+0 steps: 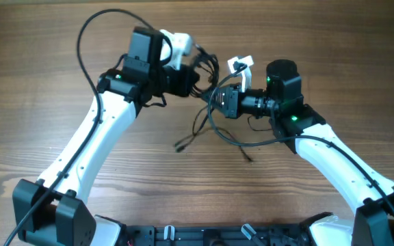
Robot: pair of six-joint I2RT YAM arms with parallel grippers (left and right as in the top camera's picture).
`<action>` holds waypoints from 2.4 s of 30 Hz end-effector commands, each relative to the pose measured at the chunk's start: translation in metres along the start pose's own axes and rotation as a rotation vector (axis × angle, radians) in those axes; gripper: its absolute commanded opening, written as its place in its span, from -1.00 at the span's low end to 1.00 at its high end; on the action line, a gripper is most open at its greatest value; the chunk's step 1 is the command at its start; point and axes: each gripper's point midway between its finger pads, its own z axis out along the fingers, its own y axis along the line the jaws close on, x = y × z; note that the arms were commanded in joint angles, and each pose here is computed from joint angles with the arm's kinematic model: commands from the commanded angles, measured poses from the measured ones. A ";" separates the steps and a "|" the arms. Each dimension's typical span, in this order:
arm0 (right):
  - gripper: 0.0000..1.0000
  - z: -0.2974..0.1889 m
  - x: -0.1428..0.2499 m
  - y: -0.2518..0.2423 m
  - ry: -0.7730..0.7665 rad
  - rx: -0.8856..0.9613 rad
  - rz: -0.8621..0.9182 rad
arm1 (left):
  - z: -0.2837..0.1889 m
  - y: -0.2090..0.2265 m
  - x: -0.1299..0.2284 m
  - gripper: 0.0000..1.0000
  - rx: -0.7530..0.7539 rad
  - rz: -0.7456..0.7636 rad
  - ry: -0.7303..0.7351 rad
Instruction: Untangle cables
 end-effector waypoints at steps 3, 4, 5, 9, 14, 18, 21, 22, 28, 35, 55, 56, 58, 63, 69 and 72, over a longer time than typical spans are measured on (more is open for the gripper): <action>-0.91 -0.006 -0.017 -0.023 -0.104 0.154 0.080 | -0.003 -0.051 0.017 -0.92 0.177 0.376 0.038; -0.91 -0.008 -0.018 -0.030 -0.117 0.193 0.090 | -0.003 -0.061 0.021 -0.92 0.225 0.420 0.044; -0.91 -0.010 -0.019 -0.039 -0.131 0.238 0.101 | -0.003 -0.062 0.022 -0.92 0.233 0.438 0.046; -0.91 -0.013 -0.020 -0.051 -0.153 0.306 0.119 | -0.008 -0.053 0.020 -0.92 0.229 0.414 0.039; -0.91 -0.014 -0.024 -0.055 -0.186 0.328 0.160 | -0.030 -0.098 0.029 -0.92 0.541 0.509 -0.001; -0.91 -0.013 -0.036 -0.048 -0.246 0.290 0.223 | -0.042 -0.114 0.039 -0.92 0.665 0.493 0.011; -0.73 -0.010 -0.045 -0.038 -0.277 0.251 0.204 | -0.049 -0.122 0.043 -0.92 0.731 0.509 0.004; -0.58 -0.009 -0.045 -0.038 -0.275 0.252 0.201 | -0.049 -0.121 0.043 -0.92 0.728 0.511 0.001; 0.99 -0.021 -0.029 -0.029 -0.147 0.169 0.114 | -0.080 -0.090 0.015 -0.92 0.775 0.376 -0.109; 1.00 -0.073 -0.034 -0.042 -0.133 0.141 0.059 | -0.126 -0.034 -0.013 -0.92 0.787 0.130 -0.227; 0.98 -0.080 -0.071 -0.002 -0.234 -0.006 -0.186 | -0.098 -0.116 0.017 -0.92 0.956 0.243 -0.066; 0.98 -0.081 -0.075 0.002 -0.251 -0.014 -0.198 | -0.098 -0.116 0.017 -0.92 0.956 0.242 -0.066; 0.99 -0.083 -0.083 -0.001 -0.285 0.014 -0.211 | -0.098 -0.116 0.017 -0.92 0.956 0.243 -0.066; 1.00 -0.078 -0.089 -0.019 -0.322 0.086 -0.178 | -0.096 -0.125 0.021 -0.92 0.976 0.255 -0.050; 1.00 -0.057 -0.105 -0.036 -0.445 0.233 -0.161 | -0.101 -0.154 0.029 -0.92 1.086 0.304 -0.027; 0.99 -0.115 -0.129 -0.107 -0.694 0.571 0.075 | -0.101 -0.155 0.029 -0.92 1.085 0.227 0.021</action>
